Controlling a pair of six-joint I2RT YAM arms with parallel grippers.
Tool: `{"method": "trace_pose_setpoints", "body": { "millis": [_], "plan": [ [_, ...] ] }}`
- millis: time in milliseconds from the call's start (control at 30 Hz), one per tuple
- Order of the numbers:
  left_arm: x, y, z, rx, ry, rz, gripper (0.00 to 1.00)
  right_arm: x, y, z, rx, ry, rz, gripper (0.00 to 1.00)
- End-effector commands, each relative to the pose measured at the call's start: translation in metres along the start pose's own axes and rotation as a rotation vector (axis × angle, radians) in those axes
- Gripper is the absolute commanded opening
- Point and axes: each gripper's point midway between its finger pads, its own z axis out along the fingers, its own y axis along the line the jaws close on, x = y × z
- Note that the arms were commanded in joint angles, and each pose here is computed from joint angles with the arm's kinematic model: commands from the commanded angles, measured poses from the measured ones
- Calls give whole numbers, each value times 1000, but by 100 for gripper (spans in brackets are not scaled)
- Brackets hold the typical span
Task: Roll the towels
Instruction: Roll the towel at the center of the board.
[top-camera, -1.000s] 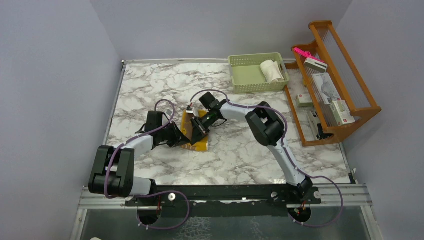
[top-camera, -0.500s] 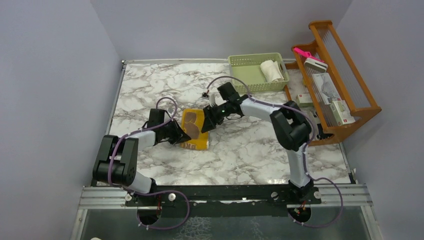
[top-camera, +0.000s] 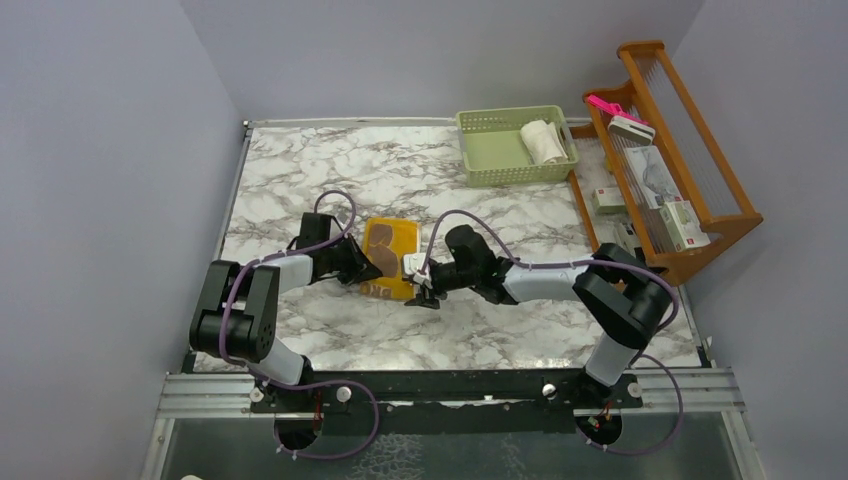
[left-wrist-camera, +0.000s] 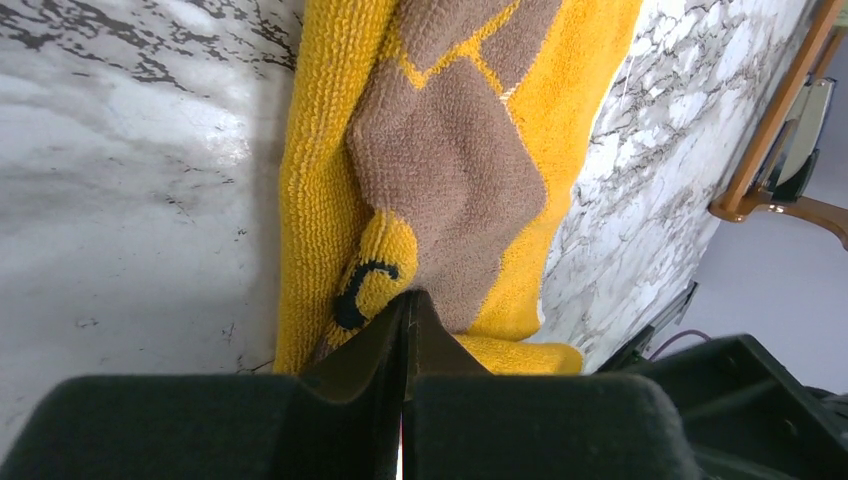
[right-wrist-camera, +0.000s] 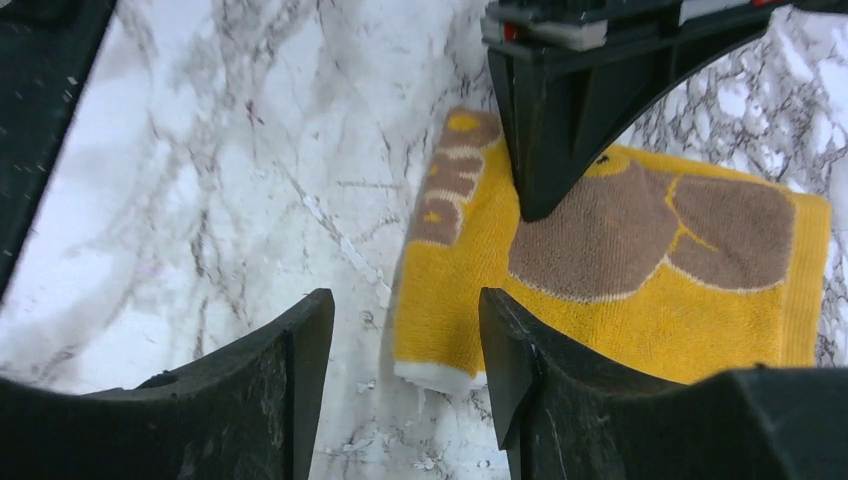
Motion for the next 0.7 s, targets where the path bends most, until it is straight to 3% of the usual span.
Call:
{"method": "trace_pose_setpoints", "body": {
  "millis": [0,367,667],
  "plan": [
    [-1,17,3,-76,-3,13,1,0,-11,12,-21,-24,-176,54],
    [1,20,6,-85,20,8,1,18,-10,28,-40,14,-201,49],
    [6,26,10,-91,42,-4,1,-21,-7,23,93,-74,-371,53]
  ]
}}
